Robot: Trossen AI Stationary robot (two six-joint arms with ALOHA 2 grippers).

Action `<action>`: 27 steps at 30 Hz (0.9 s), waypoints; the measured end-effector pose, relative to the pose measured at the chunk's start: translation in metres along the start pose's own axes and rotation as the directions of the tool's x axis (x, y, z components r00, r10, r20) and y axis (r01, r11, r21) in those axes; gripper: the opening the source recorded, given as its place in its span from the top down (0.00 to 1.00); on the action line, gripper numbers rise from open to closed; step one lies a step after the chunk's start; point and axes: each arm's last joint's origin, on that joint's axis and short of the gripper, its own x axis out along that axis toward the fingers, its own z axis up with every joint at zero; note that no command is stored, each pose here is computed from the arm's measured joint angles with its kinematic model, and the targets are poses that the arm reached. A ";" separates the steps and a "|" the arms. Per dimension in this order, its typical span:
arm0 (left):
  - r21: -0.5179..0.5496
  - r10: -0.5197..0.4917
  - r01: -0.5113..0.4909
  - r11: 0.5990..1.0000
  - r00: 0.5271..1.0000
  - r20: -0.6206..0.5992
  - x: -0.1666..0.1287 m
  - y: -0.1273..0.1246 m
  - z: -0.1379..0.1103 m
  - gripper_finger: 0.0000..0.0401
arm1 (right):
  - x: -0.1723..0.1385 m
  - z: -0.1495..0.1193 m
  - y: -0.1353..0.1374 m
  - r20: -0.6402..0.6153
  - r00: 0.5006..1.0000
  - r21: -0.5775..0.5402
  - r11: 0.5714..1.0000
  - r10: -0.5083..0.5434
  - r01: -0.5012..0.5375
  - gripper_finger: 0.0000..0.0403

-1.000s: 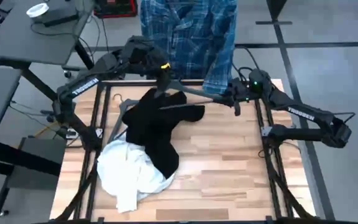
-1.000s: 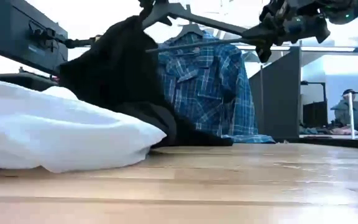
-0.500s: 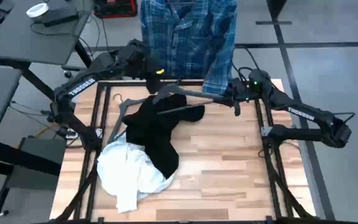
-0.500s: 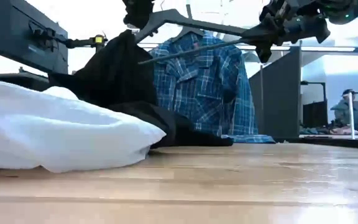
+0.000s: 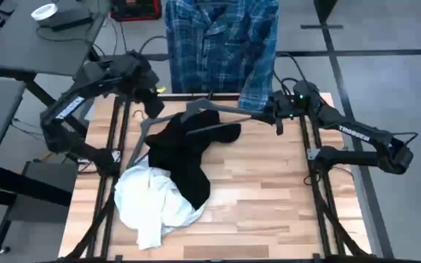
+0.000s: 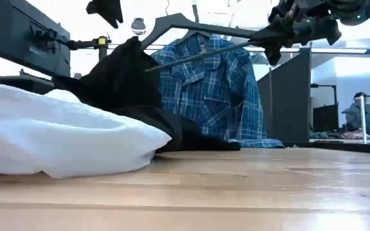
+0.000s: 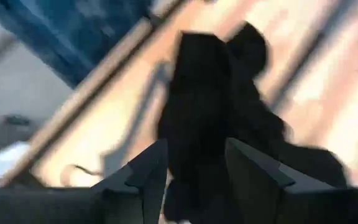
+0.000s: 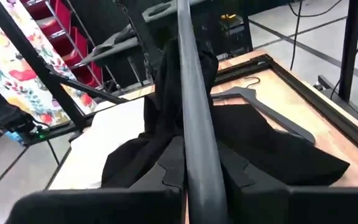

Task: Hang clothes
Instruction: Hang the black shirt on the rack

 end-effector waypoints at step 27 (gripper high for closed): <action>0.082 -0.267 0.254 0.964 0.899 0.348 0.108 -0.032 -0.002 0.64 | -0.001 0.000 0.000 0.001 1.000 -0.004 1.000 0.002 -0.002 0.93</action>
